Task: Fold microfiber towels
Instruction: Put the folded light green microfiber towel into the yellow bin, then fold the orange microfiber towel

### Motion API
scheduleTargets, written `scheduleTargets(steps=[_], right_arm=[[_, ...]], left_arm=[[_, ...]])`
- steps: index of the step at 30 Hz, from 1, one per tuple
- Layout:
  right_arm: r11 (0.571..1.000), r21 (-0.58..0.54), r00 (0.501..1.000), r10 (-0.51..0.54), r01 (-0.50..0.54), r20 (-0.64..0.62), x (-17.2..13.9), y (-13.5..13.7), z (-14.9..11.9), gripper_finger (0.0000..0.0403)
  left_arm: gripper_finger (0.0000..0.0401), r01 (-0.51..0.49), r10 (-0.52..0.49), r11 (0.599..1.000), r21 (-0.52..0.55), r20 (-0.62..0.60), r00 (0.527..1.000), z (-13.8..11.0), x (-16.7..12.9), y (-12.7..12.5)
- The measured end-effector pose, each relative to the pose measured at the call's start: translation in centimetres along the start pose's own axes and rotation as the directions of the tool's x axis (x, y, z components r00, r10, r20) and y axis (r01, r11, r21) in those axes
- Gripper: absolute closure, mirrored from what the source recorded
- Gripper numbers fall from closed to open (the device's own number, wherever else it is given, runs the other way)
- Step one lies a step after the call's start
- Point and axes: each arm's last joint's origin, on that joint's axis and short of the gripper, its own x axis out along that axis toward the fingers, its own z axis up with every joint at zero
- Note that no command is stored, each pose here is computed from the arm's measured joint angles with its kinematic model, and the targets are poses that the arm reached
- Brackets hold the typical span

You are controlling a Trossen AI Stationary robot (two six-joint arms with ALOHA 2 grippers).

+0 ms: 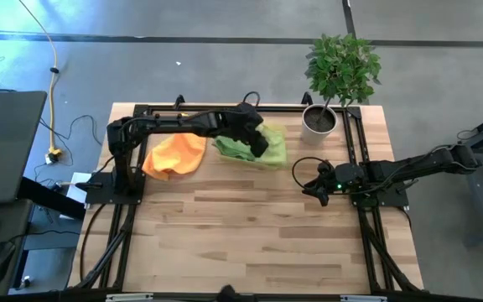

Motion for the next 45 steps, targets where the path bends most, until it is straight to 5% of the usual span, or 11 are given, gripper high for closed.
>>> scheduleTargets(steps=[10,25,39,45], right_arm=[[1.0,0.0,1.0,0.0,0.0,0.0,0.0,0.0,0.0,0.0236],[1.0,0.0,1.0,0.0,0.0,0.0,0.0,0.0,0.0,0.0236],[1.0,0.0,1.0,0.0,0.0,0.0,0.0,0.0,0.0,0.0236],[1.0,0.0,1.0,0.0,0.0,0.0,0.0,0.0,0.0,0.0236]], left_arm=[[0.0392,-0.148,0.146,0.989,0.005,-0.18,0.973,-0.7,-0.7,4.4],[0.0378,-0.24,0.233,0.971,0.009,-0.278,0.932,-1.4,-1.3,5.9],[0.0228,-0.309,0.301,0.951,-0.02,-0.179,0.937,0.1,-5.4,5.3],[0.0213,-0.261,0.239,0.964,-0.056,-0.253,0.937,-0.7,-7.5,3.7]])
